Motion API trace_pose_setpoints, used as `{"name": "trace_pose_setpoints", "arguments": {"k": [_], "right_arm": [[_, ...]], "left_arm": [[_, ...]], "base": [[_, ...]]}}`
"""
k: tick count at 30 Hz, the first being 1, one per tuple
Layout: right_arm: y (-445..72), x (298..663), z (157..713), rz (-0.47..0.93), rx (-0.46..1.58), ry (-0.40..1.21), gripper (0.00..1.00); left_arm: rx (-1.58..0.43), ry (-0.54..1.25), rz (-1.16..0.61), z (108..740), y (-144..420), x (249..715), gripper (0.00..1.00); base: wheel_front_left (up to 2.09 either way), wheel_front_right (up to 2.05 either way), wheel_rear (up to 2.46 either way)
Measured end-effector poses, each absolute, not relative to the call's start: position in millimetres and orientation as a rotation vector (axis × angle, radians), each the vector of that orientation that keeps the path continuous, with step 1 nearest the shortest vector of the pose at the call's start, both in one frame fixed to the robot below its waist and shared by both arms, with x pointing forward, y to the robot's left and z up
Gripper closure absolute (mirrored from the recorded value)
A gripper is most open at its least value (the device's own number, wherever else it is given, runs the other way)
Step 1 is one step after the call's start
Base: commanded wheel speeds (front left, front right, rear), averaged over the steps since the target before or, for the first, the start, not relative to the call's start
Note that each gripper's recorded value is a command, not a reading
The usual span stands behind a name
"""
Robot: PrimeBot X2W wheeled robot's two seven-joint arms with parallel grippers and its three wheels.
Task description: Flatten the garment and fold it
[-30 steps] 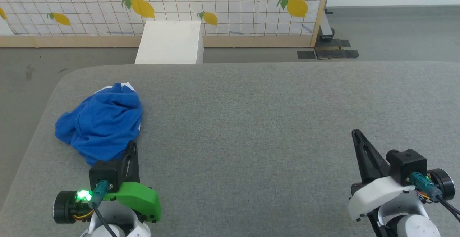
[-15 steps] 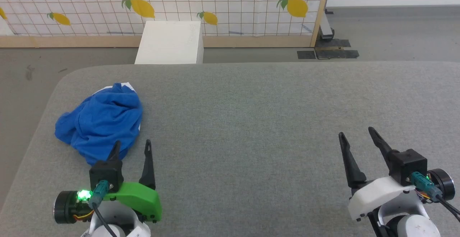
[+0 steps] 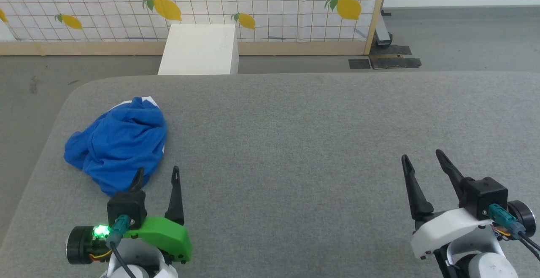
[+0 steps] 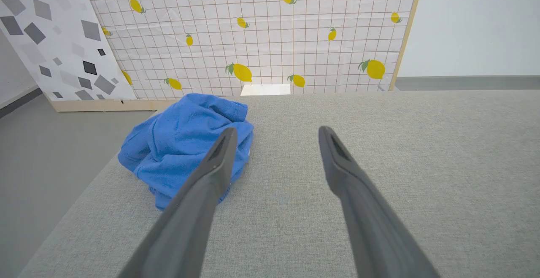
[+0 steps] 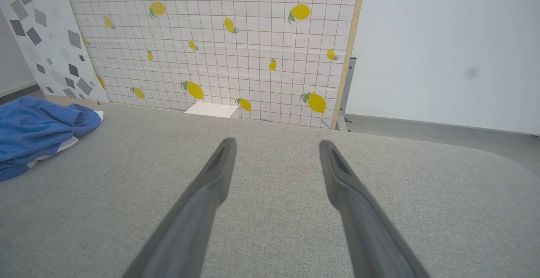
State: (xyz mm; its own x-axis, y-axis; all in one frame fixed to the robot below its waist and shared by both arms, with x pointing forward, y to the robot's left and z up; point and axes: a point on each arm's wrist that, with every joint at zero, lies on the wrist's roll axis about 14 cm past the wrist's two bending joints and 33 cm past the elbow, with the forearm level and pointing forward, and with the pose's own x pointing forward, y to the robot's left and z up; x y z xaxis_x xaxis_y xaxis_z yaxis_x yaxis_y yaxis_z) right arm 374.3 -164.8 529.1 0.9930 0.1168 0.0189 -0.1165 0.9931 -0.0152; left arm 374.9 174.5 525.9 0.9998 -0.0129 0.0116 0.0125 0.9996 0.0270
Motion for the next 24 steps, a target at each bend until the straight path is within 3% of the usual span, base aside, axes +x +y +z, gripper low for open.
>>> {"name": "trace_pose_setpoints", "arguments": {"k": [24], "right_arm": [[-173.8,372.4,524.5,0.089,0.038,-0.038,0.0]], "left_arm": [[0.009,-0.023,-0.027,519.8,171.6,374.3,0.0]], "base": [[0.0,0.0,0.0]]}}
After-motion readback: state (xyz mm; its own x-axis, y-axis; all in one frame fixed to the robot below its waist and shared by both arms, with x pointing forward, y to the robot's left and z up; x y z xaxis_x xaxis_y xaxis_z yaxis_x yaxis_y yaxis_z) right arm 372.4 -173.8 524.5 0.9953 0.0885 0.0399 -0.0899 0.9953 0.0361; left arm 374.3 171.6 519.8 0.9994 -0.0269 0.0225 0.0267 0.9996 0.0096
